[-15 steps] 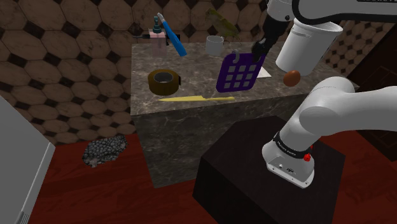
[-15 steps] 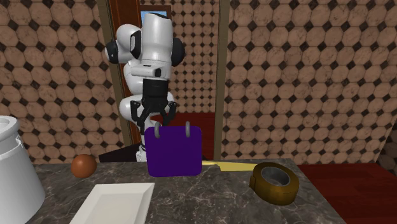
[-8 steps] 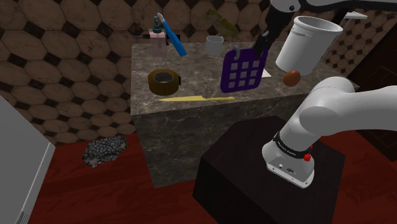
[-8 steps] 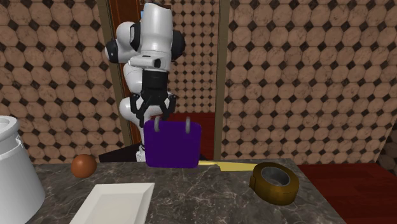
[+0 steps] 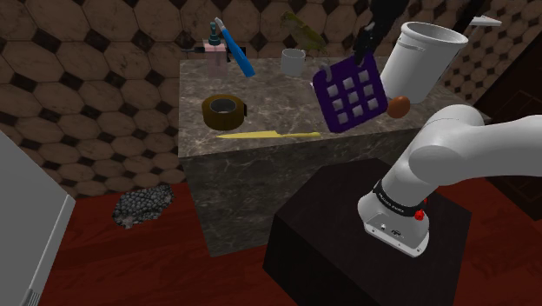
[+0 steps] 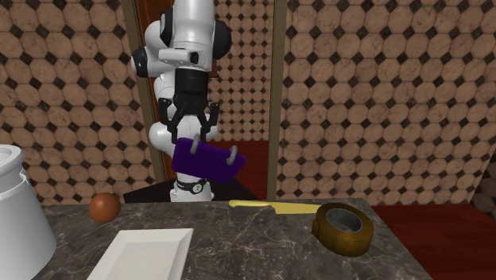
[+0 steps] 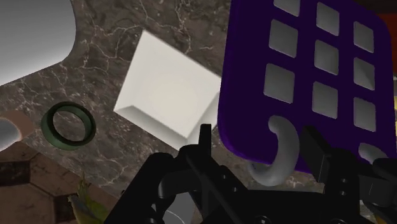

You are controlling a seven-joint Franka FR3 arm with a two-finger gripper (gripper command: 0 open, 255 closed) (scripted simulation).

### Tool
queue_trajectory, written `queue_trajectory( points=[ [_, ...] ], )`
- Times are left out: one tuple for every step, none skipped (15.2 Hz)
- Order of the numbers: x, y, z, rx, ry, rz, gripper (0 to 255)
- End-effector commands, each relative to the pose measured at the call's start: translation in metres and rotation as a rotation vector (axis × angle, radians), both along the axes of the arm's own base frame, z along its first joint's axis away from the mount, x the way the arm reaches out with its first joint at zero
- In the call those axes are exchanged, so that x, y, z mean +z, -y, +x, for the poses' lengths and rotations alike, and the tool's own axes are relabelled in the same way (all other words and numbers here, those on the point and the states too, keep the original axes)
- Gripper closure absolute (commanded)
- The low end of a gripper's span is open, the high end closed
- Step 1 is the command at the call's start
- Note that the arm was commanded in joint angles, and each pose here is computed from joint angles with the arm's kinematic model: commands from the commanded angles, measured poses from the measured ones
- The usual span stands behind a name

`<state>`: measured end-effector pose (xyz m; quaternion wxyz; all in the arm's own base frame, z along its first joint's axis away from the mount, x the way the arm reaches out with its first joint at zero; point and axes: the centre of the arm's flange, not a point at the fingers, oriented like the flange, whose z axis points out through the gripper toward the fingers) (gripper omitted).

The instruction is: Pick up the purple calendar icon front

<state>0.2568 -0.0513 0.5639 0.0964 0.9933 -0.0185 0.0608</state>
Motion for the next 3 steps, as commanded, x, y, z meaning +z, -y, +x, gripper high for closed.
queue_trajectory(
  points=[
    [0.0115,0.0001,-0.0004,0.0,0.001,0.0,255],
    [0.0123,0.0001,-0.0004,0.0,0.001,0.0,255],
    [0.0123,0.0001,-0.0004,0.0,0.001,0.0,255]
  ],
)
